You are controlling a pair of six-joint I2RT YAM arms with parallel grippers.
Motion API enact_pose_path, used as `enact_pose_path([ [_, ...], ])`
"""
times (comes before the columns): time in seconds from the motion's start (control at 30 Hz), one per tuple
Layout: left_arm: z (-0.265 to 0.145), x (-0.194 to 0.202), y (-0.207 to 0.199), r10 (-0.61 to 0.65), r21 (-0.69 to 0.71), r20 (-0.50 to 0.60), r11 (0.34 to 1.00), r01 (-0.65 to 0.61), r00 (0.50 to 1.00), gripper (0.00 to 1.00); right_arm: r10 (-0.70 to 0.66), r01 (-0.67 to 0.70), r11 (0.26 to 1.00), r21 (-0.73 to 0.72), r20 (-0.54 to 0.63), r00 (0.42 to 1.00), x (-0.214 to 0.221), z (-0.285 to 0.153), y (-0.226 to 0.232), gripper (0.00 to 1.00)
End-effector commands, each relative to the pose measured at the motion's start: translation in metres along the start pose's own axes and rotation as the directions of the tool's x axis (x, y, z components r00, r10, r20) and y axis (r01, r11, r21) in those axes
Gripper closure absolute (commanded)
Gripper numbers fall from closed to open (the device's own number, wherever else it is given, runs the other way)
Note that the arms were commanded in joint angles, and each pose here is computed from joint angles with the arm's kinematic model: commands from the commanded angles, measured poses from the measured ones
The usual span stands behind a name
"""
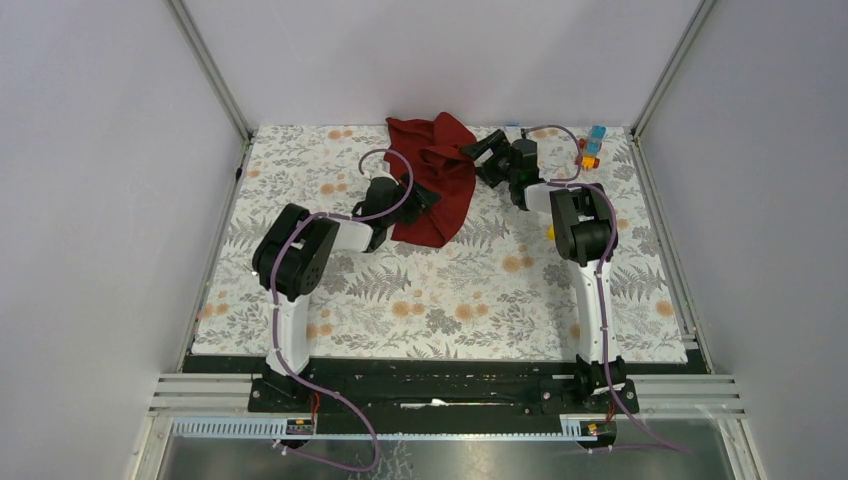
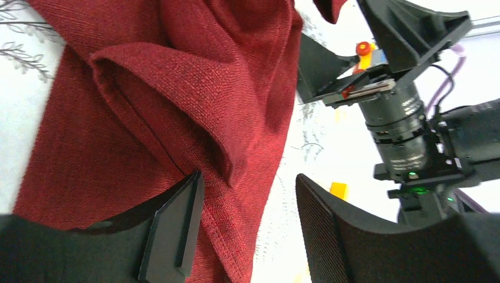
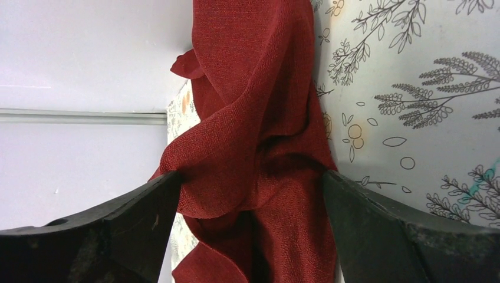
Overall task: Fold the napkin into a case and place the utensils inside
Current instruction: Pick up the crumpled napkin from the center of the board.
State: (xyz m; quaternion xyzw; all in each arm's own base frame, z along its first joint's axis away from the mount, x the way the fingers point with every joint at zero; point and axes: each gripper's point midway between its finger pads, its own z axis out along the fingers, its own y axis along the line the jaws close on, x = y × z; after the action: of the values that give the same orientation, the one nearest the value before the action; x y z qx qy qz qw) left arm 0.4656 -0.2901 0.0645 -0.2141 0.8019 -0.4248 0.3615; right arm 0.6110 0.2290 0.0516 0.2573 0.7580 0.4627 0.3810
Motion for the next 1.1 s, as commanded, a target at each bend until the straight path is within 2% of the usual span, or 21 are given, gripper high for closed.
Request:
enact_pose_path([
  [0.0, -0.006, -0.018, -0.026, 0.057, 0.018, 0.078, 0.998, -0.058, 0.995, 0.37, -0.128, 0.133, 0.99, -0.054, 0.08, 0.988, -0.027, -0.011, 0.041, 0.03],
  [0.13, -0.028, -0.018, -0.042, 0.175, -0.066, 0.127, 0.984, -0.167, 0.976, 0.35, -0.126, 0.131, 0.989, -0.074, 0.067, 0.99, -0.026, -0.009, 0.046, 0.09],
  [0.23, -0.036, -0.021, -0.052, 0.2, -0.076, 0.138, 0.979, -0.191, 0.97, 0.31, -0.127, 0.133, 0.988, -0.073, 0.077, 0.989, -0.028, -0.011, 0.047, 0.09],
  [0.37, -0.029, -0.022, -0.053, 0.194, -0.075, 0.136, 0.98, -0.185, 0.971, 0.29, -0.142, 0.148, 0.986, -0.08, 0.075, 0.987, -0.028, -0.01, 0.052, 0.08],
  [0.53, -0.005, -0.02, -0.043, 0.157, -0.082, 0.112, 0.986, -0.148, 0.981, 0.36, -0.153, 0.158, 0.985, -0.07, 0.07, 0.986, -0.028, -0.005, 0.046, 0.1],
  [0.67, 0.001, -0.019, -0.035, 0.141, -0.104, 0.12, 0.986, -0.129, 0.983, 0.28, -0.179, 0.183, 0.982, -0.051, 0.083, 0.98, -0.032, -0.004, 0.045, 0.01],
  [0.83, 0.006, -0.02, -0.023, 0.146, -0.136, 0.121, 0.982, -0.13, 0.982, 0.23, -0.206, 0.211, 0.976, -0.06, 0.074, 0.976, -0.031, -0.001, 0.047, 0.01],
  [0.9, 0.009, -0.021, -0.018, 0.149, -0.149, 0.126, 0.98, -0.13, 0.981, 0.22, -0.211, 0.215, 0.974, -0.068, 0.062, 0.976, -0.028, 0.004, 0.047, 0.04],
  [0.97, 0.013, -0.025, -0.014, 0.153, -0.159, 0.132, 0.978, -0.132, 0.979, 0.24, -0.219, 0.222, 0.973, -0.069, 0.051, 0.974, -0.025, 0.01, 0.047, 0.07],
  [1.07, 0.019, -0.032, -0.009, 0.15, -0.167, 0.133, 0.978, -0.127, 0.98, 0.34, -0.234, 0.236, 0.968, -0.084, 0.026, 0.972, -0.016, 0.019, 0.049, 0.16],
])
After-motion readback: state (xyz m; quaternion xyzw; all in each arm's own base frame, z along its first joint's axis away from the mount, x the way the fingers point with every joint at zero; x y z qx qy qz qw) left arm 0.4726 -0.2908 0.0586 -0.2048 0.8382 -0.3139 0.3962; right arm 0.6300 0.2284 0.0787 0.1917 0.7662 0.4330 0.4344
